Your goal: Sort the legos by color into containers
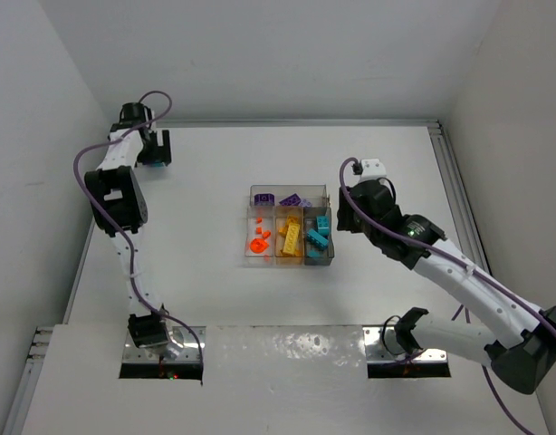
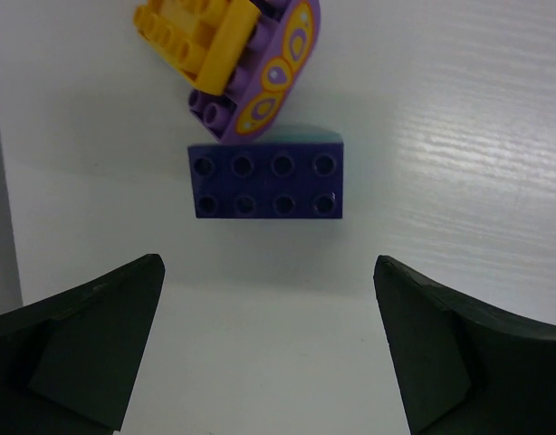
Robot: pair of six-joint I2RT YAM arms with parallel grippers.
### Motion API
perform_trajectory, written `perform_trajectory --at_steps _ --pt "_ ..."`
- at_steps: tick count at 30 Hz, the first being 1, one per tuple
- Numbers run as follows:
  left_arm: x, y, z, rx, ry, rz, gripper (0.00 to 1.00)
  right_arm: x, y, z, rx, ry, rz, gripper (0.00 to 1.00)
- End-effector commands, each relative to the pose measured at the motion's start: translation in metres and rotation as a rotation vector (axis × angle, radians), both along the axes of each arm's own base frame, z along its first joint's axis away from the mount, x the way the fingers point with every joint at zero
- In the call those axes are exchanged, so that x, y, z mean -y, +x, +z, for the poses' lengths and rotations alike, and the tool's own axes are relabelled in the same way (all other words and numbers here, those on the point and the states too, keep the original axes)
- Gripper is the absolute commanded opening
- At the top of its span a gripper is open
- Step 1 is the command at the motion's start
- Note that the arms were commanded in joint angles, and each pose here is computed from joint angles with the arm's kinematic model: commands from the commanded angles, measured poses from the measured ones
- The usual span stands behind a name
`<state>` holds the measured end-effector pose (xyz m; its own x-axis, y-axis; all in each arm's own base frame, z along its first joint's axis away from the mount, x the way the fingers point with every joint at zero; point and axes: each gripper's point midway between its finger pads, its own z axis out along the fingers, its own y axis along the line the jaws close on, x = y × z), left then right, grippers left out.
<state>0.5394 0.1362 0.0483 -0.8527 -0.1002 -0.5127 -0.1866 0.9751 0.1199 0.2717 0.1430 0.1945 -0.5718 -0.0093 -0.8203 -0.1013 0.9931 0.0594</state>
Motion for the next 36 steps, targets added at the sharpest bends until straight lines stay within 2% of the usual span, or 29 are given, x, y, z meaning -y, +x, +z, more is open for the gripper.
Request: perform_trajectory --at_steps 1,5,8,12,19,25,32,36 --pt "-0.021 0.029 0.038 0.136 0.058 0.031 1.0 -0.009 0.01 0.022 0.057 0.035 0.014 0.51" --pt "-0.021 0.031 0.023 0.124 0.05 0.033 0.99 -0.01 0.01 0.02 0.051 0.035 0.013 0.51" --pt "-0.019 0.035 0.016 0.13 0.04 0.02 0.93 -0.009 0.01 0.022 0.055 0.034 0.012 0.51" --pt "-0.016 0.039 0.014 0.142 0.024 0.009 0.8 -0.008 0.01 0.024 0.055 0.032 0.009 0.51" --pt "-0.019 0.048 0.012 0.175 0.039 0.018 0.74 -0.008 0.008 0.024 0.046 0.034 0.007 0.51" --pt "-0.016 0.052 0.014 0.194 0.044 0.008 0.59 -0.006 0.007 0.022 0.039 0.032 0.0 0.51" --pt "-0.009 0.043 0.0 0.15 0.009 -0.012 0.27 -0.005 0.008 0.027 0.05 0.021 -0.002 0.51" --pt "-0.007 0.038 -0.002 0.132 0.004 -0.014 0.27 -0.004 0.009 0.031 0.058 0.013 -0.001 0.51"
